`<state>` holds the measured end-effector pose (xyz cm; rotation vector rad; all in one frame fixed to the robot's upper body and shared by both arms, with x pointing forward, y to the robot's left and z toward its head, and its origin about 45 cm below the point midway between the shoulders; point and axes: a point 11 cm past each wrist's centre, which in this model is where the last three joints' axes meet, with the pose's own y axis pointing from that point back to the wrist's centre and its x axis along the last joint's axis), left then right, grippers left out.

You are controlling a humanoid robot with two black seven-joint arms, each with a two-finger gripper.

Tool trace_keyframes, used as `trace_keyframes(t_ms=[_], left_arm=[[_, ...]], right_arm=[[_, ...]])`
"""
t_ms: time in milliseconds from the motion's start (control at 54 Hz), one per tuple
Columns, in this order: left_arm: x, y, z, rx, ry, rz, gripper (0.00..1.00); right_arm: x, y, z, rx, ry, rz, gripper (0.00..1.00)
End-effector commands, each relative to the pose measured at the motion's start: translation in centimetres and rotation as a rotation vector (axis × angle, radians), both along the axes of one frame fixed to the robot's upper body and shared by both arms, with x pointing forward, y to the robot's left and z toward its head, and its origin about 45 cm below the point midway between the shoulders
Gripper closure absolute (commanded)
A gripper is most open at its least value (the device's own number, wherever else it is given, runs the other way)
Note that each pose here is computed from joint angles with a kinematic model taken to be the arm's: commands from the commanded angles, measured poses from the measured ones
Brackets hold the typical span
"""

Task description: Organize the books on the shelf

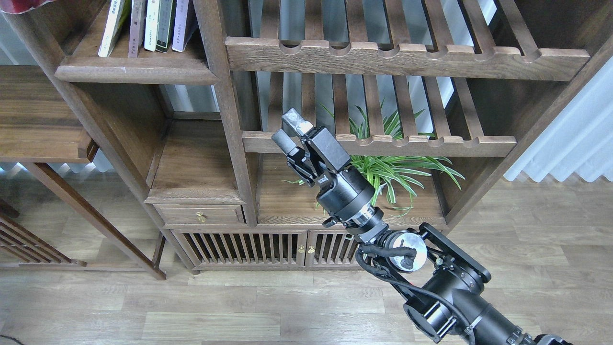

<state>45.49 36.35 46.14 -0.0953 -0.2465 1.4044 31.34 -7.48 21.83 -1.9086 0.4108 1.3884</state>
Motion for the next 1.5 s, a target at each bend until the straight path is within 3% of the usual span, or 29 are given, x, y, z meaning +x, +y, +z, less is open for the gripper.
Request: trace_keyframes(t_ms=[0, 222, 834, 1483], left_arm=[[1.5, -1.2, -0.4, 0.006, 0.002, -0.006, 0.96], [3.2, -3.1, -1.7, -0.001, 0.007, -0.012, 0.95], [5.0, -2.0, -0.4, 0.002, -0.039, 0.017, 0.94], [6.5, -2.2, -1.4, -0.004, -0.010, 0.025, 0.90]], right_arm=[[0.0, 0.0, 0.0, 0.000, 0.002, 0.000, 0.02], [0.0, -0.1, -0.1, 0.003, 0.003, -0.004, 0.02], [-0.2, -0.2, -0.6, 0.001, 0.019, -0.006, 0.02], [-0.4, 0.0, -0.5, -0.002, 0.016, 0.003, 0.02]])
